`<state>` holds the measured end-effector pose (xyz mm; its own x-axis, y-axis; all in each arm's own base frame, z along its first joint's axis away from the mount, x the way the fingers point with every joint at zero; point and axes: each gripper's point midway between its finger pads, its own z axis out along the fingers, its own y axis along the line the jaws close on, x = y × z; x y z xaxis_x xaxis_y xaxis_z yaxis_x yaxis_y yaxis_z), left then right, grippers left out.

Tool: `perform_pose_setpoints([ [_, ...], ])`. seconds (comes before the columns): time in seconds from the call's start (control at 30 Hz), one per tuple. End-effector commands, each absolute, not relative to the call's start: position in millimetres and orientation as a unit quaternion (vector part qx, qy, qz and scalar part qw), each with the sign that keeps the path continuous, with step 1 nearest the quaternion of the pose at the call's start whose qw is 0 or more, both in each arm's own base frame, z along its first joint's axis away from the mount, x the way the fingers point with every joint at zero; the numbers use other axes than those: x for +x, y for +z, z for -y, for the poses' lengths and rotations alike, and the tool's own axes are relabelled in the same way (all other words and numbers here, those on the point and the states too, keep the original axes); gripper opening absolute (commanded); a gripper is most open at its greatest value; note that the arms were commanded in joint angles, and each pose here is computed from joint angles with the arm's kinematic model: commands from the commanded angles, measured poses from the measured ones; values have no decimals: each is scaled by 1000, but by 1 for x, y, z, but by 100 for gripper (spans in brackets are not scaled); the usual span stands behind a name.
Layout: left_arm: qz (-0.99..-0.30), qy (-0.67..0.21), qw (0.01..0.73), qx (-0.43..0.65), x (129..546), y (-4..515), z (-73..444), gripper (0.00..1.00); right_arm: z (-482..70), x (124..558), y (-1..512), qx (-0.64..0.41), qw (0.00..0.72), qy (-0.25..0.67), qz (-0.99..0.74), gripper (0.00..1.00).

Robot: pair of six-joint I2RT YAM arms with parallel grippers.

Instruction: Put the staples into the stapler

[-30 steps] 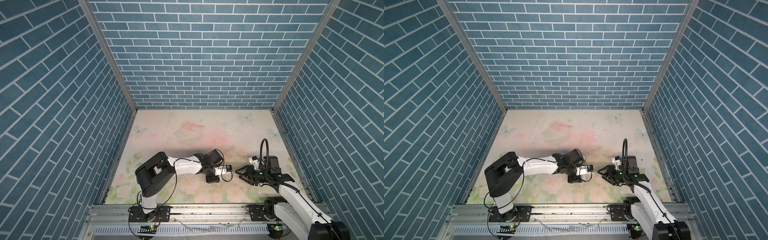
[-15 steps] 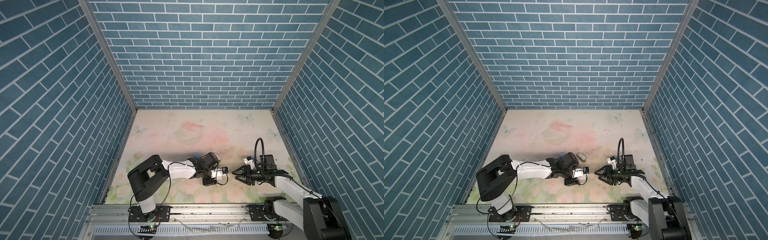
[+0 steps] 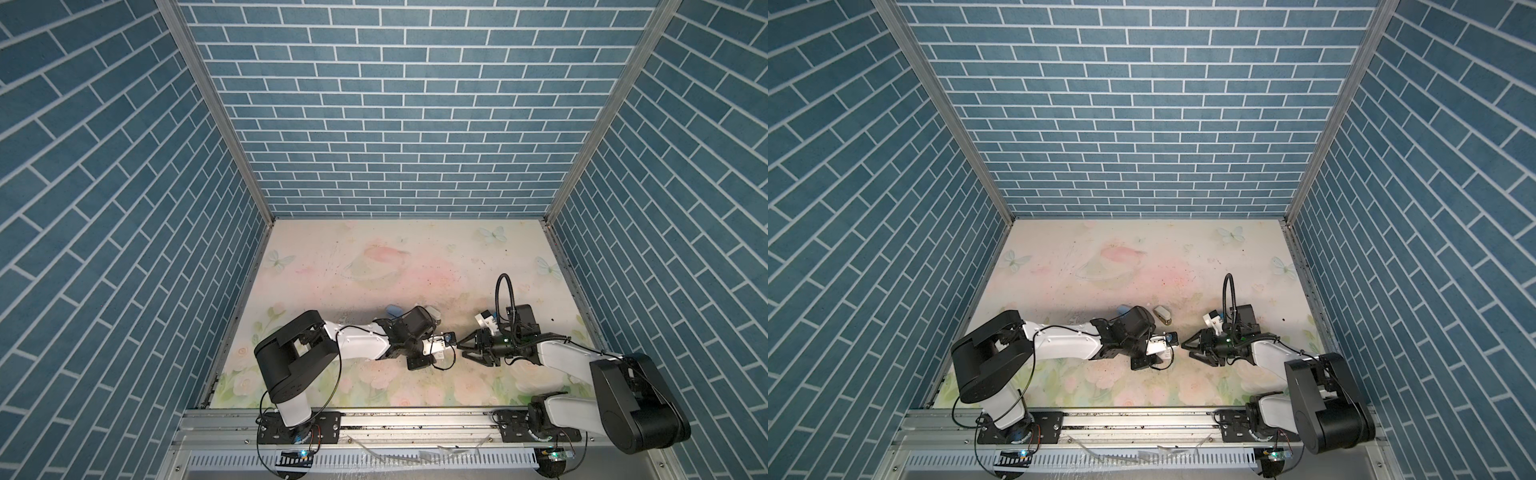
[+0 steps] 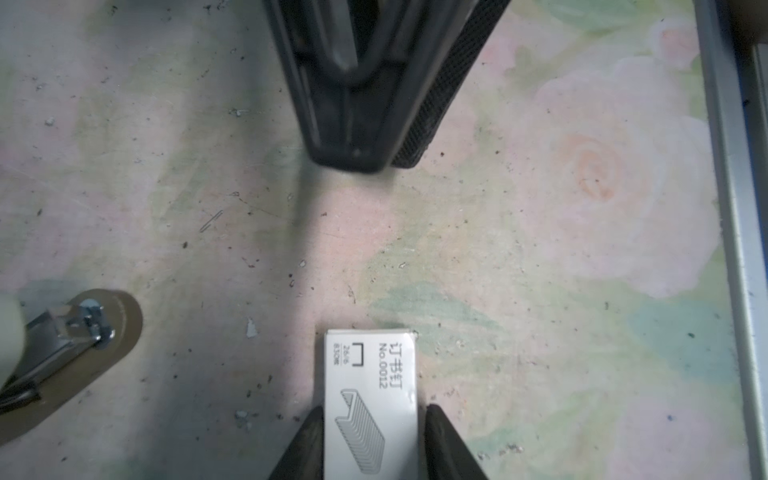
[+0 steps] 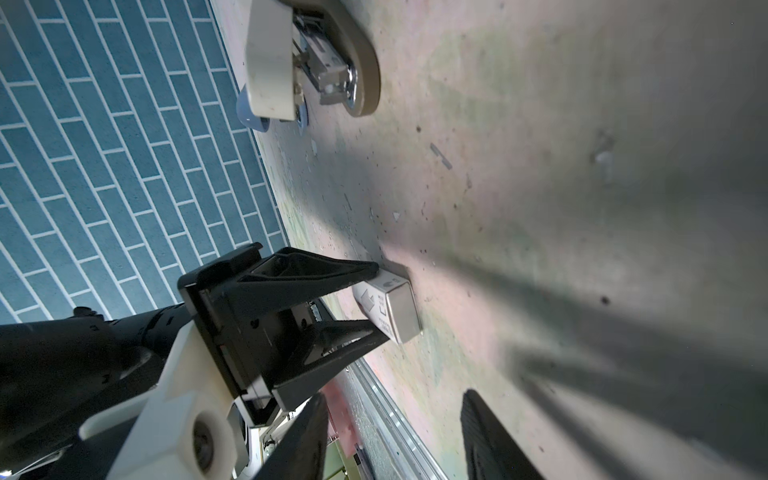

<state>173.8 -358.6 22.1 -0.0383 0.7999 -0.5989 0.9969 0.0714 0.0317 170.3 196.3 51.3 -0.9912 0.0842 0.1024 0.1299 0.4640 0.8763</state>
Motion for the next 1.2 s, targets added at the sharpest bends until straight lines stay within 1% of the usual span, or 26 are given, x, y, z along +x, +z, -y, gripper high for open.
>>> perform_pose_setpoints([
  [0.0, -690, -208, 230, 654, 169, 15, 355, 41, -204, 186, 60, -46, 2, -525, 850, 52],
  [0.3, -690, -205, 214, 660, 165, 7, 352, 40, -216, 184, 56, -32, 13, -529, 848, 51],
  [0.43, -690, -200, 207, 664, 163, 2, 348, 39, -221, 182, 55, -25, 18, -534, 845, 49],
  [0.73, -694, -198, 203, 662, 165, -2, 348, 38, -232, 178, 49, -10, 33, -531, 847, 48],
  [0.9, -694, -200, 199, 662, 164, -3, 348, 38, -239, 178, 51, 0, 30, -535, 844, 48],
  [1.17, -695, -202, 193, 663, 162, -5, 348, 36, -247, 177, 49, 11, 37, -534, 845, 48],
])
